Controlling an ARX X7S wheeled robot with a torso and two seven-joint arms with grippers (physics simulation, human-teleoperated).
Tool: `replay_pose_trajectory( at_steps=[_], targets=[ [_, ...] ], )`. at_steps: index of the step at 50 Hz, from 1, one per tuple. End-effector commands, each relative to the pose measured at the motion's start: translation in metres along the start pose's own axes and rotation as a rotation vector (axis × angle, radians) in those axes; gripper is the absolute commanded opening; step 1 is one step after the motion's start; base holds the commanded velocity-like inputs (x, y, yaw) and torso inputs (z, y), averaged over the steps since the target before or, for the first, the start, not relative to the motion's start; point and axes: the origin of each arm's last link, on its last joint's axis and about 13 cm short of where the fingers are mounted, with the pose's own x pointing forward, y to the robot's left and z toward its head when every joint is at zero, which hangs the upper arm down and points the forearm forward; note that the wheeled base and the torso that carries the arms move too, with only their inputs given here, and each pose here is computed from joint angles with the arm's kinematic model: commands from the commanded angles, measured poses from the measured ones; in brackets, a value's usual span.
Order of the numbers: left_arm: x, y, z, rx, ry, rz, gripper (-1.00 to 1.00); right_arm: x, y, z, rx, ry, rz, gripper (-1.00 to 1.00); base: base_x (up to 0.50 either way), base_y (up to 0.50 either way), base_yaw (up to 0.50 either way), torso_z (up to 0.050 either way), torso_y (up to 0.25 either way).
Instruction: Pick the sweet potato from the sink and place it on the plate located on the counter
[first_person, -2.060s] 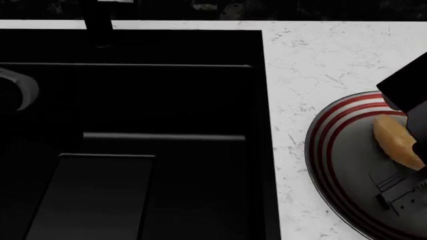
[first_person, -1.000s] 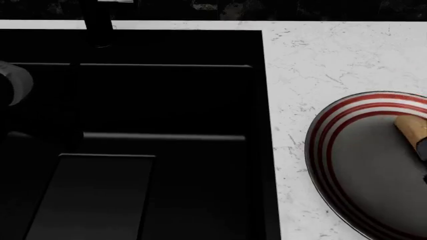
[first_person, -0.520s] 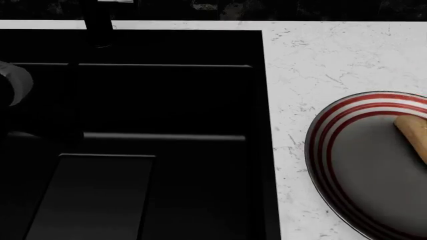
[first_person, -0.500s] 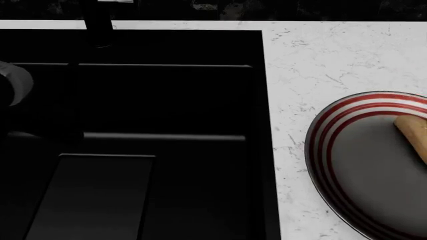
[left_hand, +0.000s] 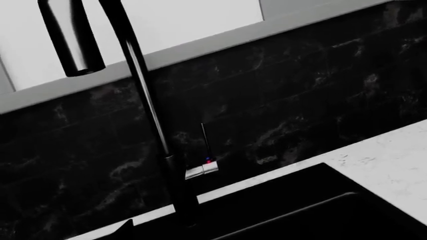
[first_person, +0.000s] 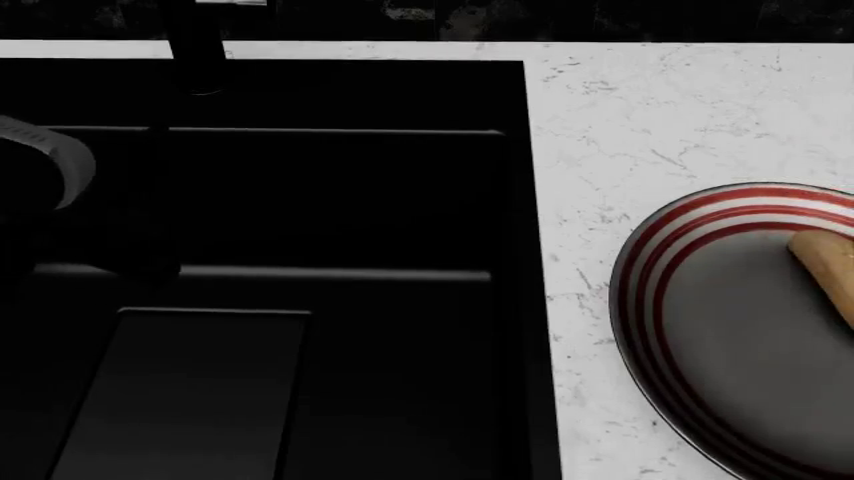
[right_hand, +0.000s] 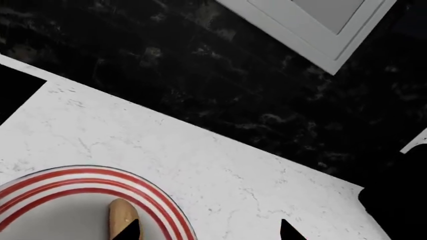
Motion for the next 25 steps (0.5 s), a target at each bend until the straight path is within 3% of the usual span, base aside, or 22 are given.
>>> replay_pose_trajectory(
  at_steps=[1, 25],
  targets=[
    [0.002, -0.004, -0.001, 0.018, -0.009, 0.003, 1.0, -0.008, 0.005, -0.006, -0.001, -0.046, -0.035, 1.0, 0.0, 0.0, 0.0, 0.0, 0.0],
    [-0.002, -0.004, -0.002, 0.004, -0.02, 0.001, 1.0, -0.038, 0.015, 0.01, 0.034, -0.108, -0.082, 1.0, 0.0, 0.0, 0.0, 0.0, 0.0]
  ],
)
